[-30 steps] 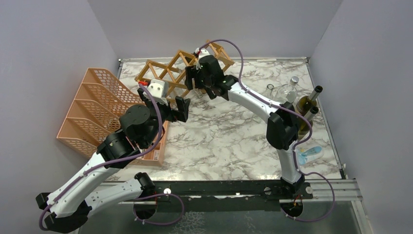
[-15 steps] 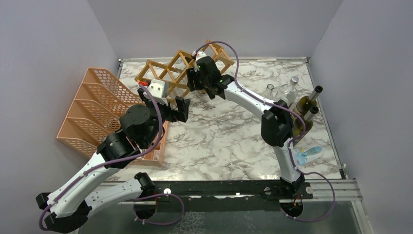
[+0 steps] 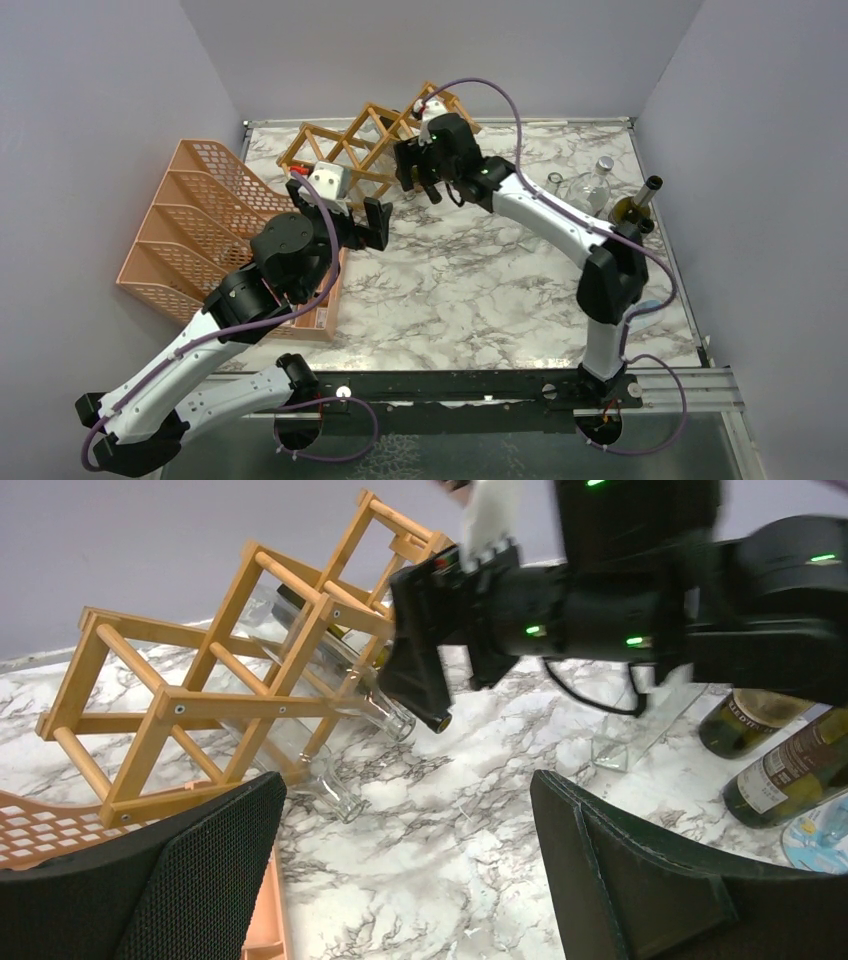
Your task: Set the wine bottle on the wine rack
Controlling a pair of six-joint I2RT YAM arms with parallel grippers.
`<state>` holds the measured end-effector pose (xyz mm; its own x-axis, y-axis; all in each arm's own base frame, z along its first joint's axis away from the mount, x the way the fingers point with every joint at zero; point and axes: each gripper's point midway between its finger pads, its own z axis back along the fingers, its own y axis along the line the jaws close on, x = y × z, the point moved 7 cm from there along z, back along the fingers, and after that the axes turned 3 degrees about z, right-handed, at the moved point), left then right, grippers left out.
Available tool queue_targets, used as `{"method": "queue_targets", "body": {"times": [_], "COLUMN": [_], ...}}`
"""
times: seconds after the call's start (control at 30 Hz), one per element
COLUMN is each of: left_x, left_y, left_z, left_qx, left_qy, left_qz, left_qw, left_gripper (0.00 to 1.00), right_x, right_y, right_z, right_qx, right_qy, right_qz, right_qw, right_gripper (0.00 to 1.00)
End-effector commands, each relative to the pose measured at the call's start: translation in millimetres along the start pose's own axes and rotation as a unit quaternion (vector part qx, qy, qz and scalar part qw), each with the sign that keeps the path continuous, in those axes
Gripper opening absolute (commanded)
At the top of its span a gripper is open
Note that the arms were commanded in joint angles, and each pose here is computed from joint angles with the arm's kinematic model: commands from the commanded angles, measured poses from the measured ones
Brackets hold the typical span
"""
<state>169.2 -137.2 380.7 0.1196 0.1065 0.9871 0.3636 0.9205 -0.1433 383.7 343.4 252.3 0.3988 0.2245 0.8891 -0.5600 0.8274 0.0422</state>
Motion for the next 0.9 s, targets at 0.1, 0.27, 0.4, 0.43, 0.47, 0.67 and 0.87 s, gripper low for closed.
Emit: {"method": "queue_targets", "body": {"times": [0.1,0.27,0.4,0.43,0.47,0.67,0.87], "left_x": [-8,-14,-17,-17,-18,-21,-28], "left_y": [-1,-2,-2,-3,-4,-13,-21], "left_z": [2,1,0,0,-1,0,0], "left_qx": [-0.015,-0.023,-0.021,-0.024,-0.027,-0.066,-0.096], "left_qy": [0.008,0.011,0.010,0.009,0.011,0.016,0.031], "left_qz": [-0.006,-0.010,-0.005,-0.003,-0.002,0.014,0.030], "left_qw": [1.000,1.000,1.000,1.000,1.000,0.998,0.994], "left_gripper": [0.99,0.99,0.99,0.99,0.99,0.99,0.99], "right_x": [29,20,8,4,-1,-24,-48], "right_y": [-36,-73,-103,-111,-118,-139,-156], "right_z": [107,170,211,219,224,234,217], "right_qx": [-0.098,-0.198,-0.280,-0.294,-0.305,-0.321,-0.322], "right_qy": [-0.071,-0.074,-0.072,-0.069,-0.062,-0.038,0.000], "right_qz": [0.012,0.008,-0.005,-0.011,-0.018,-0.055,-0.089], "right_qw": [0.993,0.977,0.957,0.953,0.950,0.945,0.943], "right_gripper": [0.86,0.86,0.86,0.86,0.86,0.86,0.83]}}
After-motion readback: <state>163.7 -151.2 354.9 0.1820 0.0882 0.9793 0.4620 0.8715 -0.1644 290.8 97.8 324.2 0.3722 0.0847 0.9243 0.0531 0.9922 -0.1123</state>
